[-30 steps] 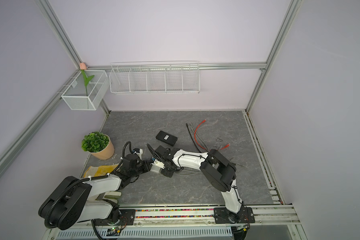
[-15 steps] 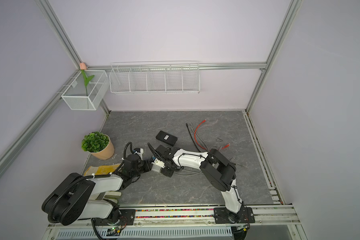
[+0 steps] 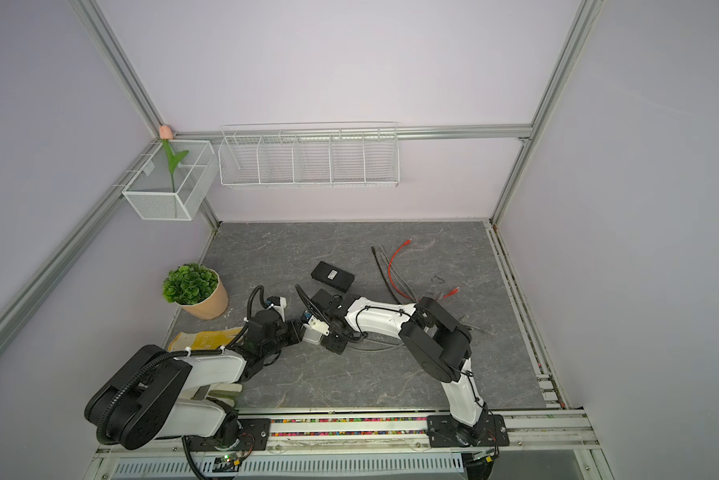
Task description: Insert the plug into the switch port
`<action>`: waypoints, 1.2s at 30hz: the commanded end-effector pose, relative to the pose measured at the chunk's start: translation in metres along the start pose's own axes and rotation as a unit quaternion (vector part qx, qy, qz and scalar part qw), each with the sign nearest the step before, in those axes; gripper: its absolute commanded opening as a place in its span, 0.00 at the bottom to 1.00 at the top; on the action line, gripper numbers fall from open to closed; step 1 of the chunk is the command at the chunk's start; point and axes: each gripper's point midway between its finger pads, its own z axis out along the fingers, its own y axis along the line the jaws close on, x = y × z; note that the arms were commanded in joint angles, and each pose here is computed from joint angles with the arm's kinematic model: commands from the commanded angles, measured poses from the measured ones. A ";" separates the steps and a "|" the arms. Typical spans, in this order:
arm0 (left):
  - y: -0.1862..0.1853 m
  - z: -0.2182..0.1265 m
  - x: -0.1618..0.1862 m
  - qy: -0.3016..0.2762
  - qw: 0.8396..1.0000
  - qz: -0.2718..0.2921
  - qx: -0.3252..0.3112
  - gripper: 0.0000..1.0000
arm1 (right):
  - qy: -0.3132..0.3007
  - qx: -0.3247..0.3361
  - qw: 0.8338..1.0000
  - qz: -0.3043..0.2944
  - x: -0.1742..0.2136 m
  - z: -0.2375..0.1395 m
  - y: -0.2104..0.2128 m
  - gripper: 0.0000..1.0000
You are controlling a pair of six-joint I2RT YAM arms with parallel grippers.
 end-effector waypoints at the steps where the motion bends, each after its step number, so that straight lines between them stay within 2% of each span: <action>1: -0.019 -0.013 0.077 0.161 0.986 0.000 0.053 0.21 | -0.244 -0.015 0.969 -0.038 -0.131 -0.038 0.007 0.08; 3: -0.013 -0.017 0.073 0.156 0.987 0.013 0.029 0.23 | -0.234 -0.027 0.971 -0.041 -0.123 -0.035 0.012 0.11; 10: 0.000 -0.043 0.041 0.096 0.994 0.027 -0.041 0.39 | -0.200 -0.037 0.978 -0.040 -0.099 -0.026 0.015 0.20; 16: 0.004 -0.060 0.023 0.039 0.998 0.021 -0.043 0.50 | -0.175 -0.059 0.982 -0.040 -0.080 -0.025 0.024 0.25; 27: 0.011 -0.061 -0.001 0.007 0.998 -0.002 -0.055 0.56 | -0.142 -0.074 0.987 -0.029 -0.039 -0.034 0.033 0.31; 31: 0.010 -0.059 -0.009 0.001 0.998 0.001 -0.061 0.56 | -0.169 -0.043 0.985 -0.006 -0.044 -0.056 0.011 0.33; 36: 0.007 -0.055 -0.021 -0.011 0.998 0.003 -0.063 0.57 | -0.177 0.040 0.980 0.079 -0.043 -0.084 -0.059 0.38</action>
